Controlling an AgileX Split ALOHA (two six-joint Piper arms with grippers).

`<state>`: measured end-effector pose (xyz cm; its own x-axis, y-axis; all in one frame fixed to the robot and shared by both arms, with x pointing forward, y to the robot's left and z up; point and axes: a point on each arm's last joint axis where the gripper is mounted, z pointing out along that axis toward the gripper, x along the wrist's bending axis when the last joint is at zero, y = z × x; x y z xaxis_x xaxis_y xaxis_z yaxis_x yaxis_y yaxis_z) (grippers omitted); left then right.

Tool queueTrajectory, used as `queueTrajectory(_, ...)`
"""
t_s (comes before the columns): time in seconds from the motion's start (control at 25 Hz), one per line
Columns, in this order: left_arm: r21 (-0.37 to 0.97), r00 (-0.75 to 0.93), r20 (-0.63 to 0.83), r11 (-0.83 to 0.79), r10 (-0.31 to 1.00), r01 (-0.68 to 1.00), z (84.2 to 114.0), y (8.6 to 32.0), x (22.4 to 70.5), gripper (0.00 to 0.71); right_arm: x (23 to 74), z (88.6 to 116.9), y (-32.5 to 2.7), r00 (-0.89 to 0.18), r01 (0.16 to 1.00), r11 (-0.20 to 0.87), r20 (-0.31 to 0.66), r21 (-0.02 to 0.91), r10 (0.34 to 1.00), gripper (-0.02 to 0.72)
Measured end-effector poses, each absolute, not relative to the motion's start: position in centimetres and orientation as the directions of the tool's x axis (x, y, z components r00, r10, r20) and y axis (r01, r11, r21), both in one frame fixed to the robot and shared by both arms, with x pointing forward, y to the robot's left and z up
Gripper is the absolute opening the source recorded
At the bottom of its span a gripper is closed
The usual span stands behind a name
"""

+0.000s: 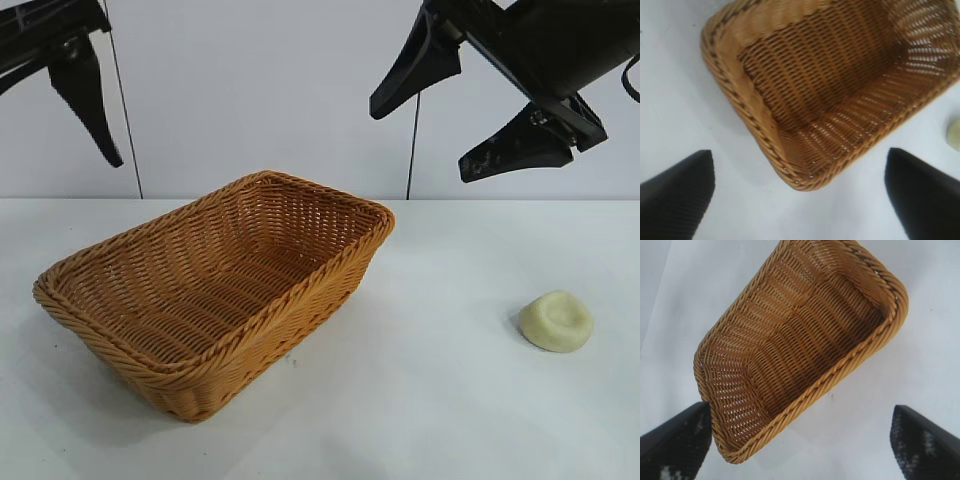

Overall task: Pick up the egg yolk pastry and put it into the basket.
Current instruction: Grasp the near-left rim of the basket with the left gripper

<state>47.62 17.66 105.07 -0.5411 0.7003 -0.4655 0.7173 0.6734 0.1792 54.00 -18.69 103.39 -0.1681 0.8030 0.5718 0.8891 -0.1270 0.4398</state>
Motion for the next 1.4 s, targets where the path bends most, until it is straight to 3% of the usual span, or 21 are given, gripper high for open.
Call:
queueTrajectory(0.36, 0.041, -0.669, -0.403, 0.742, 0.625, 0.669, 102.0, 18.0, 49.4, 0.664, 54.0, 103.4, -18.7, -0.168, 0.889, -0.127, 0.572, 0.440, 0.803, 0.691)
queueTrajectory(0.52, 0.039, -0.675, -0.391, 0.744, 0.626, 0.667, 101.4, 19.6, 50.4, 0.664, 54.0, 103.4, -18.7, -0.167, 0.889, -0.128, 0.572, 0.439, 0.803, 0.691)
queueTrajectory(0.8, 0.029, -0.680, -0.379, 0.742, 0.628, 0.670, 100.3, 19.6, 50.9, 0.664, 54.0, 103.4, -18.7, -0.167, 0.890, -0.127, 0.573, 0.437, 0.802, 0.691)
queueTrajectory(1.24, -0.035, -0.740, -0.237, 0.756, 0.630, 0.654, 92.7, 18.8, 53.3, 0.664, 54.0, 103.4, -18.7, -0.167, 0.891, -0.127, 0.573, 0.437, 0.802, 0.691)
queueTrajectory(1.4, -0.036, -0.746, -0.222, 0.759, 0.628, 0.650, 91.3, 18.7, 53.7, 0.664, 54.0, 103.4, -18.7, -0.167, 0.891, -0.127, 0.573, 0.437, 0.802, 0.691)
